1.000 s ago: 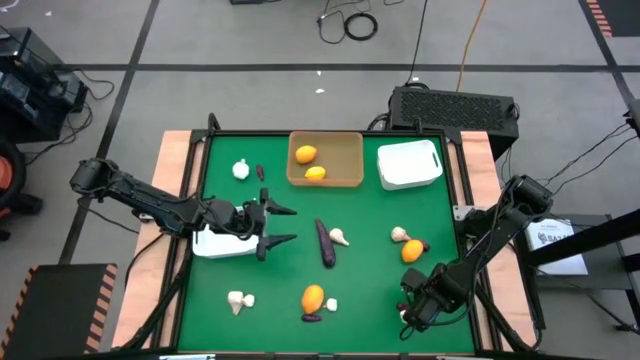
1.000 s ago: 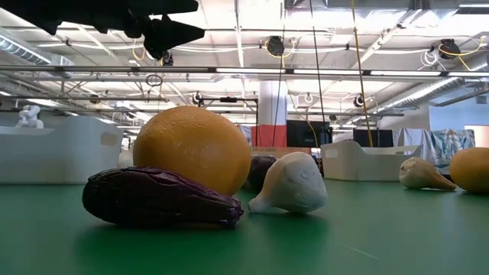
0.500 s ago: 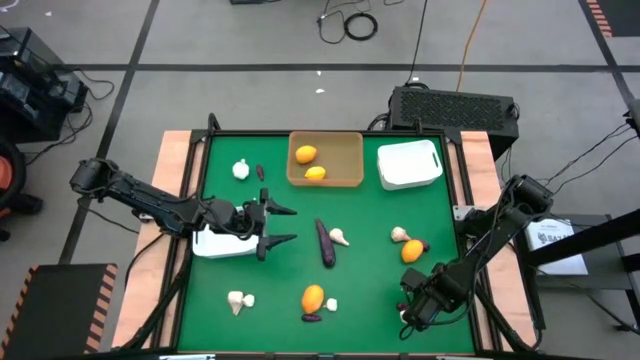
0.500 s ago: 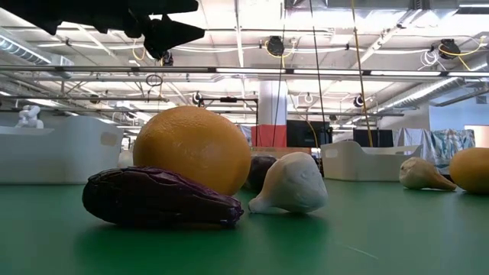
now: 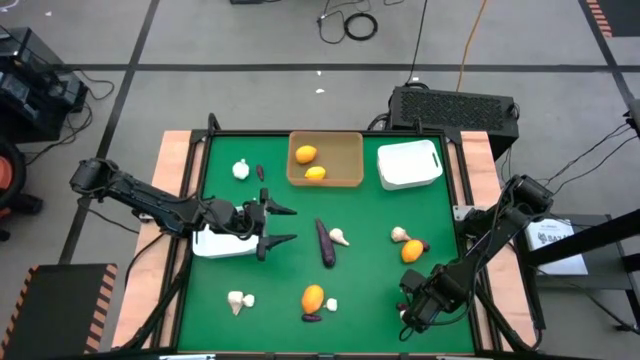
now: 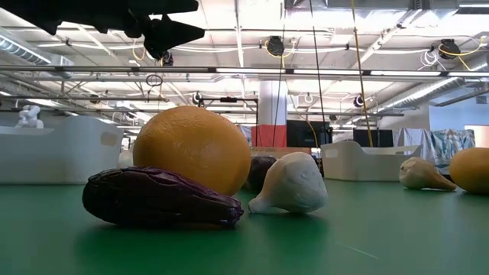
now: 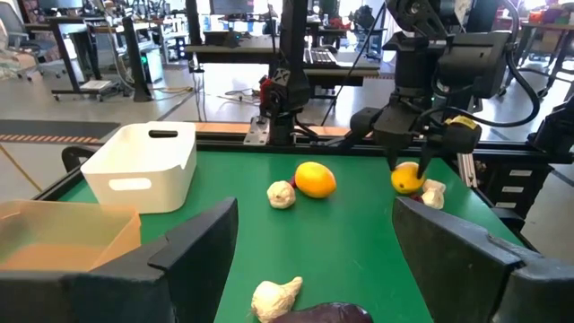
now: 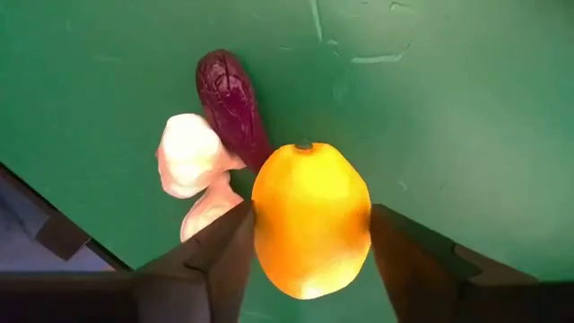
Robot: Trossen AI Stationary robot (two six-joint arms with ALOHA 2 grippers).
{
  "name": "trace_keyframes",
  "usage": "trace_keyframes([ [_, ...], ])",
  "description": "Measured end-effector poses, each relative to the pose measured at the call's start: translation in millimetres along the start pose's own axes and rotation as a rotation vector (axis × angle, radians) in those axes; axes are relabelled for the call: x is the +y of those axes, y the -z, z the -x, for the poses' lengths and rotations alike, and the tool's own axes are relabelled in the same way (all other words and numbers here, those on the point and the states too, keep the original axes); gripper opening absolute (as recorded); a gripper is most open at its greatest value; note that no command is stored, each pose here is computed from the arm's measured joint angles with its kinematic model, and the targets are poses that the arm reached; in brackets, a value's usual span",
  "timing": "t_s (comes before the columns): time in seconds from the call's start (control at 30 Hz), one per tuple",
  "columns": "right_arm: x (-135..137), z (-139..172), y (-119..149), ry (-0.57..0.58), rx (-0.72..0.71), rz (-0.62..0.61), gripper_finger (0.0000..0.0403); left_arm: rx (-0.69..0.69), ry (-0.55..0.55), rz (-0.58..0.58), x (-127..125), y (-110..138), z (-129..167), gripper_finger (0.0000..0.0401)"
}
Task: Sort produce into baskets
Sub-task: Put the lemon into the yellow bin
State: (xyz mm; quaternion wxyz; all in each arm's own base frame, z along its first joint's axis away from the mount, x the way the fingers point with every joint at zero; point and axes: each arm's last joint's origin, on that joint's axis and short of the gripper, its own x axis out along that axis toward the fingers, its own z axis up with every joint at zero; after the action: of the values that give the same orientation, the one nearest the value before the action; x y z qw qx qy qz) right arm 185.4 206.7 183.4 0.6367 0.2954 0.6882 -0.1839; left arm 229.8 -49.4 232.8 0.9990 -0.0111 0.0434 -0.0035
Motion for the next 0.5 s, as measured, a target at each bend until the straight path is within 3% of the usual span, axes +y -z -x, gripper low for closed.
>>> trace_keyframes([
  [0.23, -1.6, 3.1, 0.7, -0.002, 0.009, 0.017, 0.0284, 0.000, 0.000, 0.000, 0.0, 0.0, 0.0, 0.0303],
  [0.5, 1.1, -8.0, 2.9, 0.033, 0.006, -0.006, 0.0299, 0.001, 0.000, 0.000, 0.0, 0.1, 0.0, 0.0303],
])
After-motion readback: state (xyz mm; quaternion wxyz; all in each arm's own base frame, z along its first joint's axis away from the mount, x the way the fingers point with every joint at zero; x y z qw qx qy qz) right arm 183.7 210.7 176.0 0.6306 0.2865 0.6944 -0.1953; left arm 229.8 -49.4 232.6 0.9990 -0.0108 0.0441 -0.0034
